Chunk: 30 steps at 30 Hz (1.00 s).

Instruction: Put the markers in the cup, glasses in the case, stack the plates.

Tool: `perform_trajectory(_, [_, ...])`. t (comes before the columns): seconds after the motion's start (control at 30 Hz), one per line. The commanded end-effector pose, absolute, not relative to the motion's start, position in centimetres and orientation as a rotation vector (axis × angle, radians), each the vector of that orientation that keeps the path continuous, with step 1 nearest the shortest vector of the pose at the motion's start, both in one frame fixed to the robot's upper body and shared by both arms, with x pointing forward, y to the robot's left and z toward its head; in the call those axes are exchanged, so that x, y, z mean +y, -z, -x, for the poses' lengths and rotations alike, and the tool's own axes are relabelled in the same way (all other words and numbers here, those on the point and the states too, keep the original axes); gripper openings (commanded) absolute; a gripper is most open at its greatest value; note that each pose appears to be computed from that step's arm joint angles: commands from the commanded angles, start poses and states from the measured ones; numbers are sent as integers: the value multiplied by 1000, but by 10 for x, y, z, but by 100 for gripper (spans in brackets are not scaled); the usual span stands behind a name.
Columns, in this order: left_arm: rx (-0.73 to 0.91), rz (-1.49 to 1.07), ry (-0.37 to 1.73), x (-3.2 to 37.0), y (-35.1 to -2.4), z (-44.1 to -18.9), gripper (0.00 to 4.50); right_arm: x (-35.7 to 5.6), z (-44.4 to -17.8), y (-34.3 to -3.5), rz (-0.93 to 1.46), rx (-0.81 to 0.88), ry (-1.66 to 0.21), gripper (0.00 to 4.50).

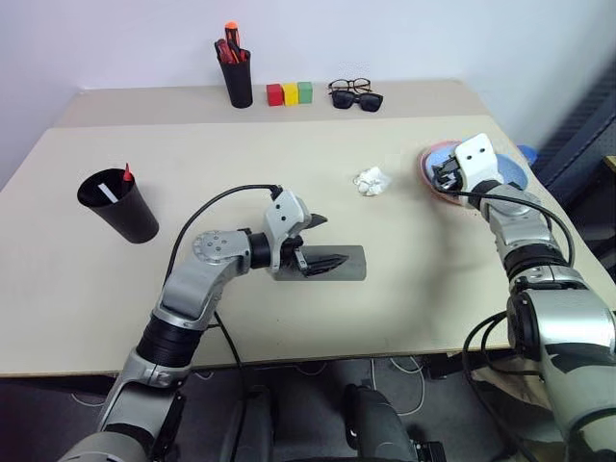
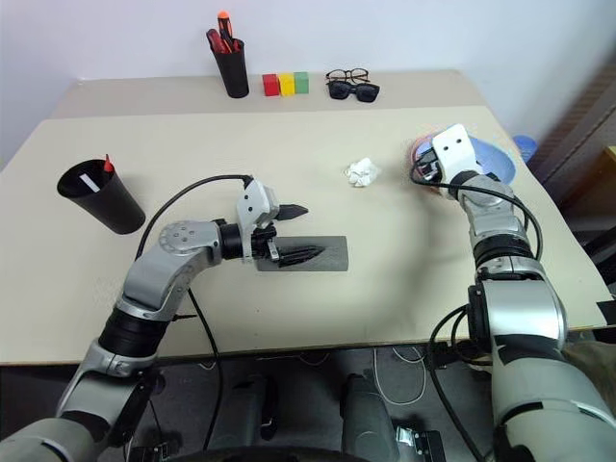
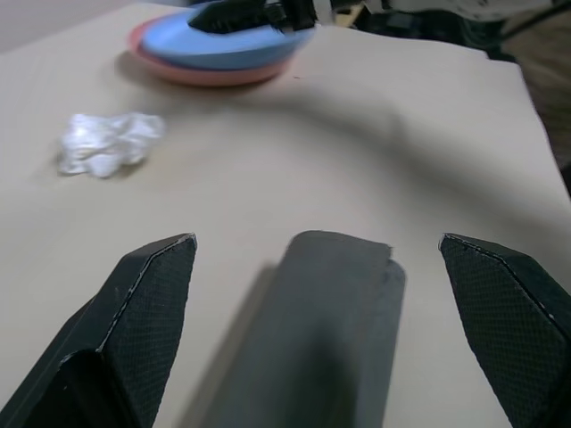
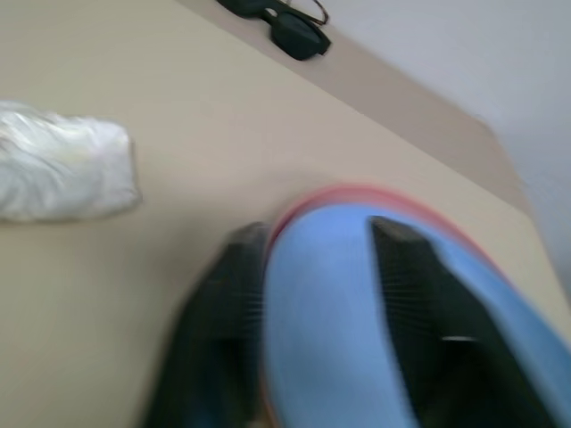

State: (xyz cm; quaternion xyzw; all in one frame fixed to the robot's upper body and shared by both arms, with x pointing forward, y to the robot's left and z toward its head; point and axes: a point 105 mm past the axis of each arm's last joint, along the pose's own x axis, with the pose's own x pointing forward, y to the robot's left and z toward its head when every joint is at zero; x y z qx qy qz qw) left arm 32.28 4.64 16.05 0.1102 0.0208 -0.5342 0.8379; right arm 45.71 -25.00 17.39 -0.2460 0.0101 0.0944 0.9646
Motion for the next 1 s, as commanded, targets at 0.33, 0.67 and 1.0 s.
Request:
perform_trajectory(0.33, [19,-224,1062,60,-168,-321,450,-174,-465,-180,113,-48,-442,445])
perform_trajectory(0.67, [28,-230,1006,70,-171,-318,450,-165,-463,-143,85,69,-420,445])
perform_trajectory(1.0, [33,-228,960,80,-173,-315,450,-173,-461,-121,83,137,-346,354])
